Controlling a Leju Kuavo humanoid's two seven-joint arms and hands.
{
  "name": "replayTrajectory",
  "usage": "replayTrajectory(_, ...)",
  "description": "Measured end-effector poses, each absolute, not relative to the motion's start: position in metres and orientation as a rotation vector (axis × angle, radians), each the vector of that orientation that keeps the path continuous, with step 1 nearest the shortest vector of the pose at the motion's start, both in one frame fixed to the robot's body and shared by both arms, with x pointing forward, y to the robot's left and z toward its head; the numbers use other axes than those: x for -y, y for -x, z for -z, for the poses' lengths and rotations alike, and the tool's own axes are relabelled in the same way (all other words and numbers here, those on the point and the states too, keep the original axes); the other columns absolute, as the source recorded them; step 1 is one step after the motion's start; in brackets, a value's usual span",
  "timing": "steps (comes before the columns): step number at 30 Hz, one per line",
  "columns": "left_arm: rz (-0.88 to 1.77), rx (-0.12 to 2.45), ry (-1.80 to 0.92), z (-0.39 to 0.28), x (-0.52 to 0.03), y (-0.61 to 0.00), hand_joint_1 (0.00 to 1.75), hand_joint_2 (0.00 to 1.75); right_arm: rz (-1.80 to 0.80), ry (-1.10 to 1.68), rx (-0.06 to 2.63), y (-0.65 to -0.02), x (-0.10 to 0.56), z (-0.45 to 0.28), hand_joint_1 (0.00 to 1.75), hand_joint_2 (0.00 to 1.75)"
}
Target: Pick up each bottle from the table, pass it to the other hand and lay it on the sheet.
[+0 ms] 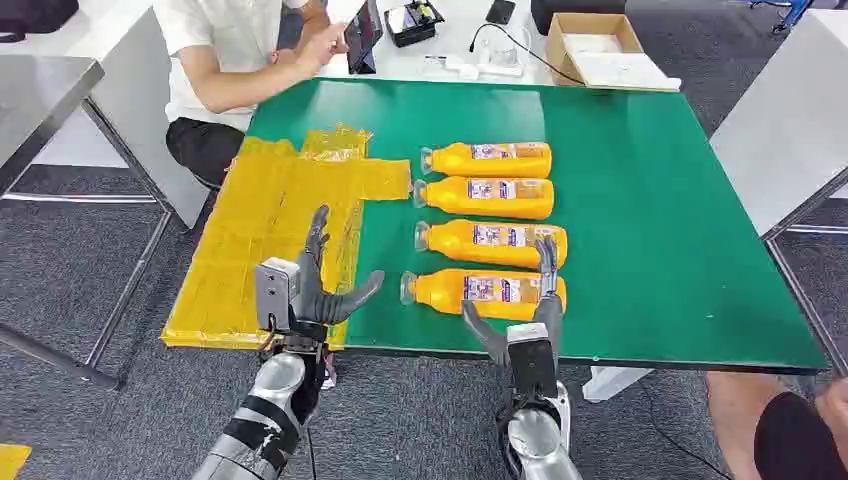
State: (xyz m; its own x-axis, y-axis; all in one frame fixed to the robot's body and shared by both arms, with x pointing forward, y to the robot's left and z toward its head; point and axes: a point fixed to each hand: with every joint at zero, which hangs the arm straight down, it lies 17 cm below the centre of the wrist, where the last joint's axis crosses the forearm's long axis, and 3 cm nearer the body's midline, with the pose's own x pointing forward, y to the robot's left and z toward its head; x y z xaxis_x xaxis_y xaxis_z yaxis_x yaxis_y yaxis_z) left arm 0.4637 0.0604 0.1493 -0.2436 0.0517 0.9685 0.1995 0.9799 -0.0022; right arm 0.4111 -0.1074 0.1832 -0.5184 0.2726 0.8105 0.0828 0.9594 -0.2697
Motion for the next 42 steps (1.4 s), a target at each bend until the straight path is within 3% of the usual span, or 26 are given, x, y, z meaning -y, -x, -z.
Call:
replayTrajectory(12, 0.082, 1.767, 0.197, -0.144, -0.067, -0.469, 0.0, 1.75, -0.351, 0.329, 2.075, -0.426, 0.107, -0.168, 0.0, 1.75)
replayTrajectory(22, 0.08, 1.96, 0.044, -0.178, -0.087, -0.45, 0.0, 1.75, -0.449, 0.462, 2.112, -0.427, 0.133, -0.166, 0.0, 1.75)
replayTrajectory(32, 0.066, 1.989, 0.049, -0.187, -0.086, -0.442, 0.0, 1.75, -0.721, 0.735, 2.009, -0.453, 0.143, -0.158, 0.0, 1.75)
replayTrajectory(42, 0.079, 1.993, 0.084, -0.191, -0.077, -0.442, 0.0, 1.75, -0.921, 0.508, 1.835, -0.497, 0.148, -0.116, 0.0, 1.75)
